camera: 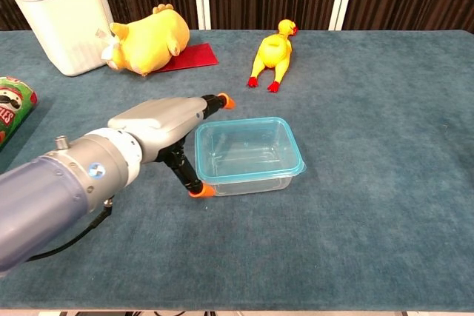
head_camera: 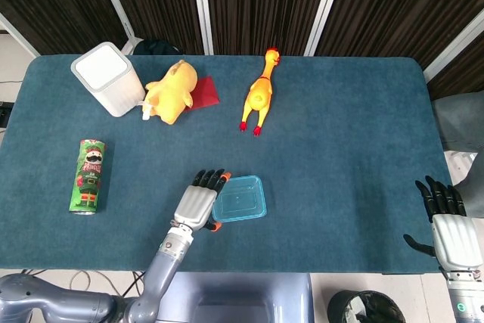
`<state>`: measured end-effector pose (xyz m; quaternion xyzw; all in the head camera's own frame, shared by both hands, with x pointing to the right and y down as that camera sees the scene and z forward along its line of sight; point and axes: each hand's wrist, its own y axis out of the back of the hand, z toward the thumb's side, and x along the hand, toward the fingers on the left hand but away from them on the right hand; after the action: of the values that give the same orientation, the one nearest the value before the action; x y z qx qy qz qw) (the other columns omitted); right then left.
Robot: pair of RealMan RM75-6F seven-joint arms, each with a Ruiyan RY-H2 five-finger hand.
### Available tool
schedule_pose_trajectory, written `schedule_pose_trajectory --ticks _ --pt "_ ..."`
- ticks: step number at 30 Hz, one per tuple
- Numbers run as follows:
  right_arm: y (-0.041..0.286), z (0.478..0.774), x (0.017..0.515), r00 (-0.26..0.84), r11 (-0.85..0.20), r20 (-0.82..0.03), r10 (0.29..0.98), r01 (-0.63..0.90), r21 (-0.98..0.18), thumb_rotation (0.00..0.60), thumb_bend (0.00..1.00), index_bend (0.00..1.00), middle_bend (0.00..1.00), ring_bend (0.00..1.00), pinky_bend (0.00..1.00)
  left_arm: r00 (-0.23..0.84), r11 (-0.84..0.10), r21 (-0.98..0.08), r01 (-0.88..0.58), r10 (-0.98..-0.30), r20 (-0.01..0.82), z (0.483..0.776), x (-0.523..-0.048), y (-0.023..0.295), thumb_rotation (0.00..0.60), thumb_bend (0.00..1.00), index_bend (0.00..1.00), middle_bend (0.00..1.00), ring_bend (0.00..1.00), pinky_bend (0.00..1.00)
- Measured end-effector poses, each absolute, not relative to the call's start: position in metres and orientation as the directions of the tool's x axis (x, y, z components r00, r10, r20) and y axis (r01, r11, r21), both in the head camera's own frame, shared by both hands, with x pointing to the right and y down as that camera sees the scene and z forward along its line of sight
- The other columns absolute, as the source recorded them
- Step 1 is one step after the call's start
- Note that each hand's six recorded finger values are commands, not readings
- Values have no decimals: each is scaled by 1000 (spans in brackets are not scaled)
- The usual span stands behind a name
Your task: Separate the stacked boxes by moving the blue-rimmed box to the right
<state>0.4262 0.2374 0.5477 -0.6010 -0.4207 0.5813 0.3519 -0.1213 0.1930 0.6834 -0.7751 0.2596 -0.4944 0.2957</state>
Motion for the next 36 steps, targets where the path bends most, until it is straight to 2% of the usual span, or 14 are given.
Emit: schedule_pose_trajectory --ticks 13,20,29,36 --pt "238 548 427 -31 -405 -409 912 101 -909 600 147 0 0 0 0 341 -635 -765 -107 -746 572 703 -112 164 600 46 0 0 0 0" --pt "238 548 427 -34 -406 -412 911 104 -908 600 148 0 0 0 0 310 -618 -774 -138 -769 559 704 -119 147 600 44 0 0 0 0" --pt "237 547 426 -33 -401 -407 913 114 -909 600 147 0 0 0 0 283 -678 -711 -184 -730 623 704 -126 150 600 8 0 0 0 0" --pt "237 548 427 -35 -402 -408 912 116 -908 600 147 0 0 0 0 278 -718 -679 -154 -691 667 702 -126 150 600 8 0 0 0 0"
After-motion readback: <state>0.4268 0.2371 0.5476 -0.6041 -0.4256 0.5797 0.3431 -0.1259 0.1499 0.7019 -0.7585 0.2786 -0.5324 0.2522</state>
